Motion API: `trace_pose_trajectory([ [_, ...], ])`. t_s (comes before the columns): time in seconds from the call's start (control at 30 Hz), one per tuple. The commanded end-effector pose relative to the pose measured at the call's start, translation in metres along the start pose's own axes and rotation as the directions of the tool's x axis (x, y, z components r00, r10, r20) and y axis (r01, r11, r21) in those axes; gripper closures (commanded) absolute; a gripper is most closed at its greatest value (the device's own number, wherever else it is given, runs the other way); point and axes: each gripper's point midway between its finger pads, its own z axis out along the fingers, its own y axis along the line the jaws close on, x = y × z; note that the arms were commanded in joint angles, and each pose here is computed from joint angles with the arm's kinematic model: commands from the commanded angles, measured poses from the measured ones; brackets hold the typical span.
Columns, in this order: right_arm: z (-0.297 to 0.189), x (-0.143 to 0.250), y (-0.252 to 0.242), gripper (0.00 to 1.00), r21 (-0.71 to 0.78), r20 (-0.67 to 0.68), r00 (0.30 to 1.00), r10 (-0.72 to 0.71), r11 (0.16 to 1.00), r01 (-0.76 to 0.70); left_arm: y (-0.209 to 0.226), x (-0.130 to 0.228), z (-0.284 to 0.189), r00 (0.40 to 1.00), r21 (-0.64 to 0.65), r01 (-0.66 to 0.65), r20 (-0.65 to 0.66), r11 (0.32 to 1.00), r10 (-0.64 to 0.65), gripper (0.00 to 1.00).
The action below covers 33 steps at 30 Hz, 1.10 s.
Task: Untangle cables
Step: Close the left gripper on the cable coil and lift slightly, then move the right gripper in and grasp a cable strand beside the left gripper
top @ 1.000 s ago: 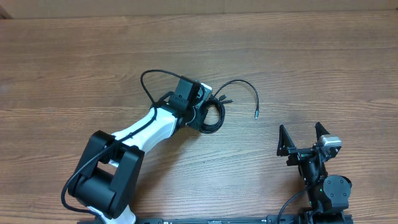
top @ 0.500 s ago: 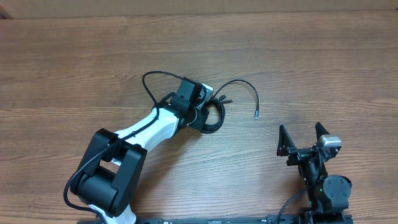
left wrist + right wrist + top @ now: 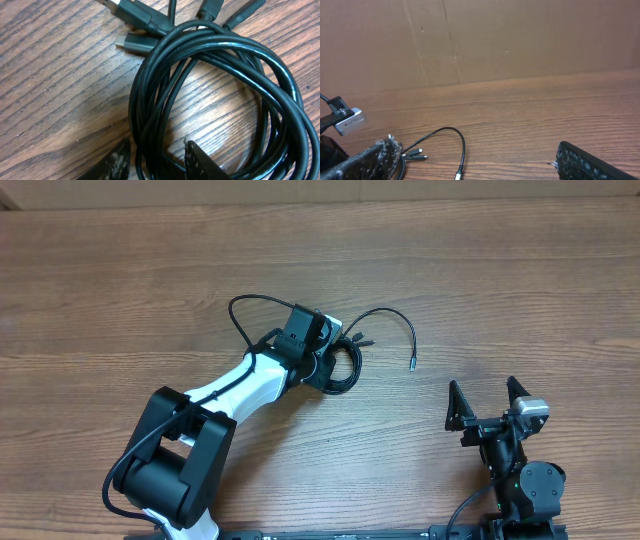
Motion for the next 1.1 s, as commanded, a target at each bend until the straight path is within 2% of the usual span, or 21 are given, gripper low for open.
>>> trace_pose_trajectory([
  [0.0,0.001,0.003,-0.002,0.00,0.009,-0.002,1.000,-0.001,1.000,0.001,-0.003,-0.003,0.002,1.000,0.005,0.007,0.002,1.000,-0.007,0.65],
  [0.17,0.001,0.003,-0.002,0.00,0.009,-0.002,1.000,-0.001,1.000,0.001,-0.003,0.004,0.010,1.000,0.007,0.018,-0.025,1.000,-0.018,0.68],
  [0.2,0.001,0.003,-0.002,0.00,0.009,-0.002,1.000,-0.001,1.000,0.001,-0.003,0.005,0.011,0.999,0.007,0.022,-0.029,1.000,-0.021,0.72],
  [0.27,0.001,0.003,-0.002,0.00,0.009,-0.002,1.000,-0.001,1.000,0.001,-0.003,0.005,0.011,0.999,0.007,0.021,-0.029,1.000,-0.021,0.90],
  [0.3,0.001,0.003,-0.002,0.00,0.009,-0.002,1.000,-0.001,1.000,0.001,-0.003,0.004,0.010,1.000,0.008,0.021,-0.023,1.000,-0.021,0.96],
  [0.63,0.001,0.003,-0.002,0.00,0.009,-0.002,1.000,-0.001,1.000,0.001,-0.009,-0.027,-0.035,0.997,0.021,0.011,0.079,1.000,-0.013,0.96],
  [0.8,0.001,0.003,-0.002,0.00,0.009,-0.002,1.000,-0.001,1.000,0.001,-0.025,-0.022,-0.057,0.998,0.101,0.007,0.061,0.995,-0.013,0.96],
  [1.07,0.001,0.003,0.000,0.00,-0.002,-0.001,1.000,-0.001,1.000,0.001,-0.043,-0.009,-0.063,1.000,0.208,0.015,0.008,0.978,-0.017,0.96],
])
